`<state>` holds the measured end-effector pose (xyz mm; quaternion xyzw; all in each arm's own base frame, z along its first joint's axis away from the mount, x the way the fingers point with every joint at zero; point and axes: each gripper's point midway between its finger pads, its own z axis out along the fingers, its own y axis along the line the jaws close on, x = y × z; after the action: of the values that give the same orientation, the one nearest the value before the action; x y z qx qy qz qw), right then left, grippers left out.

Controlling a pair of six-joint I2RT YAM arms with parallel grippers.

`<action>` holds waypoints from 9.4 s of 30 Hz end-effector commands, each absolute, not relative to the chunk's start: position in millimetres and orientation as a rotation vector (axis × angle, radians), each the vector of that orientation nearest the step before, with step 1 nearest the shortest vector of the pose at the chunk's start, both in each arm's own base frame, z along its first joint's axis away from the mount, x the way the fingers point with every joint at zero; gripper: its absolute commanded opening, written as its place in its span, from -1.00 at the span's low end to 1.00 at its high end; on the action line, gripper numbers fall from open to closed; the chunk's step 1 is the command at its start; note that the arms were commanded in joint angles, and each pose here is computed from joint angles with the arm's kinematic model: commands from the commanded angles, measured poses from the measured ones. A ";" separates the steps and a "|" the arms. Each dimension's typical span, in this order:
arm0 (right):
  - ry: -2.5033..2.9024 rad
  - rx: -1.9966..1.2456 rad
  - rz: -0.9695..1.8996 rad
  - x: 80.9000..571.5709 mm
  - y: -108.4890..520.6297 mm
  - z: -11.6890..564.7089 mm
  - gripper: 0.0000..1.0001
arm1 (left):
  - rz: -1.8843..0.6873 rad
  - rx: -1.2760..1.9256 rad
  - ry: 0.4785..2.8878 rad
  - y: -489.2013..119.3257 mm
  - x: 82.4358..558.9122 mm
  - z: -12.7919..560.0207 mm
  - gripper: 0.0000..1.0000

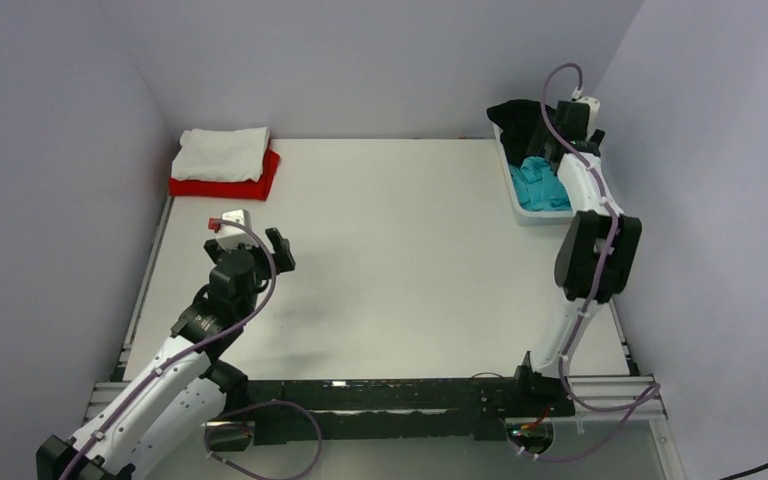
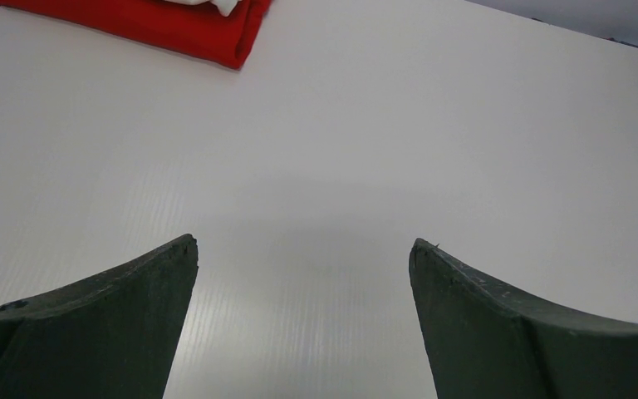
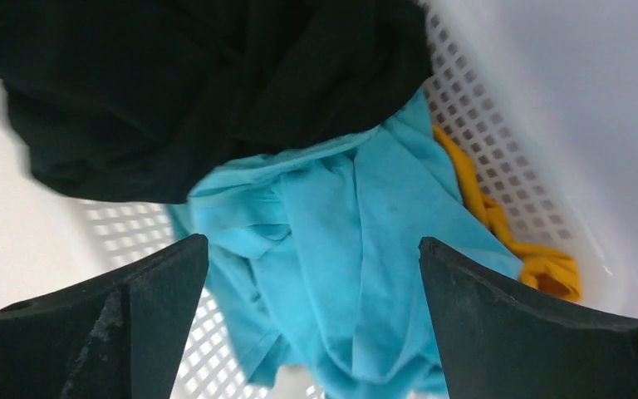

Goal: Fold and stack the t-shirts
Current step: Grab crumpled tshirt from bin with the right arm, then move the tshirt to the center of the board, then flatten out the tshirt

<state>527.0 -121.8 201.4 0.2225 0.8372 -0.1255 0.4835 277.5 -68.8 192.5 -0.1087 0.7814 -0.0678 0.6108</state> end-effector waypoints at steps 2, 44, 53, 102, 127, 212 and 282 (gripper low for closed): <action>2.348 0.422 -0.388 522.5 -139.4 122.7 1.00 | -0.129 -0.270 1.769 -64.7 283.9 199.3 0.99; 1.461 -0.377 0.374 418.4 155.2 492.2 -0.94 | -0.214 -0.310 1.806 -70.1 272.0 197.4 0.99; 1.335 -0.387 0.808 386.9 249.6 512.1 -0.97 | -0.209 -0.413 1.810 -52.9 251.1 199.5 0.99; 2.234 0.112 0.265 391.9 130.6 126.6 0.92 | -0.475 -0.304 2.473 -138.3 251.8 21.4 -1.00; 2.384 -0.182 0.264 468.8 173.0 46.3 -0.34 | -0.536 -0.284 2.355 -139.1 253.3 56.4 -1.00; 2.433 0.079 0.585 440.5 142.4 62.5 0.64 | -0.287 -0.431 2.223 -64.3 419.7 119.4 -1.00; 1.692 0.075 0.476 334.7 99.2 391.3 -1.00 | -0.325 -0.313 1.452 -27.9 287.6 411.4 -1.00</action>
<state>342.7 109.8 387.6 0.0229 0.7345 0.2279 0.6388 301.4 -37.6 388.3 -0.1413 0.6798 -0.1652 0.7005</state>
